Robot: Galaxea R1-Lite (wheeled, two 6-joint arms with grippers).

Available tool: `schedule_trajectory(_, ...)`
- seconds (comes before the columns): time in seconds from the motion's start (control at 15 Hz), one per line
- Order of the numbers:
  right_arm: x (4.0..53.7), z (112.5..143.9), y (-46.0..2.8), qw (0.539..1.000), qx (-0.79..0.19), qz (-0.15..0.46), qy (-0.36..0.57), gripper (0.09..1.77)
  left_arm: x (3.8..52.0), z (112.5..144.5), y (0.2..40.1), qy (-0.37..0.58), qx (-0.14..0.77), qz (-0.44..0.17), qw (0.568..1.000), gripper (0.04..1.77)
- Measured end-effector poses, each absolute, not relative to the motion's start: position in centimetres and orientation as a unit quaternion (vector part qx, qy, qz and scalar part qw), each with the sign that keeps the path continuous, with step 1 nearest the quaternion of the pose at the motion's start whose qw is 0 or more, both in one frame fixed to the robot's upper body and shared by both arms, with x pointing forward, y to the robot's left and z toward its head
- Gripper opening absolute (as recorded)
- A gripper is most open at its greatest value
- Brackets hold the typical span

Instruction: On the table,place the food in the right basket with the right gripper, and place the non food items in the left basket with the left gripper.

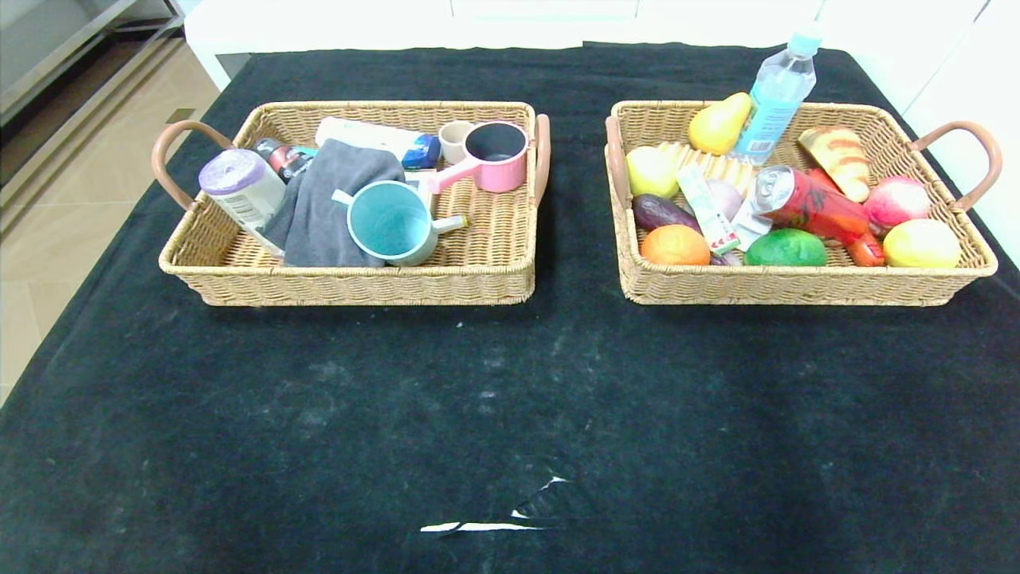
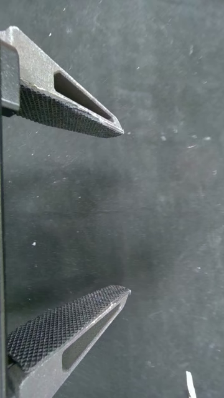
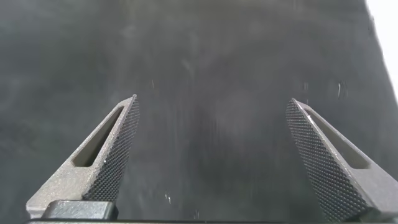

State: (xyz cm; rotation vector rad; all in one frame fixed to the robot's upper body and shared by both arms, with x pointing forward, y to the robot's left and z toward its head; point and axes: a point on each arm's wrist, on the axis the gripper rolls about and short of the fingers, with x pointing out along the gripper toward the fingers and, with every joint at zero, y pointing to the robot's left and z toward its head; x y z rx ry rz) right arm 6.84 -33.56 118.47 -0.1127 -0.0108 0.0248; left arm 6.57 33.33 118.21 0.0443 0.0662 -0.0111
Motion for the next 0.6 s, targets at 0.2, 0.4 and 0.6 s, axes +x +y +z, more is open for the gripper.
schedule_trajectory(0.2, 6.87, 118.36, -33.6, 1.0, -0.011, 0.004, -0.002, 1.71, 6.65, 118.24, 33.34, 0.025, 0.005, -0.002, 1.0, 1.72)
schedule_trajectory(0.4, 6.88, 118.36, -33.63, 1.0, -0.004, -0.004, -0.003, 1.71, 6.68, 118.18, 33.34, 0.025, -0.003, -0.002, 1.0, 1.72)
schedule_trajectory(0.6, 6.89, 118.31, -33.63, 1.0, -0.006, -0.003, -0.002, 1.71, 6.67, 118.14, 33.34, 0.028, -0.002, -0.002, 1.0, 1.72)
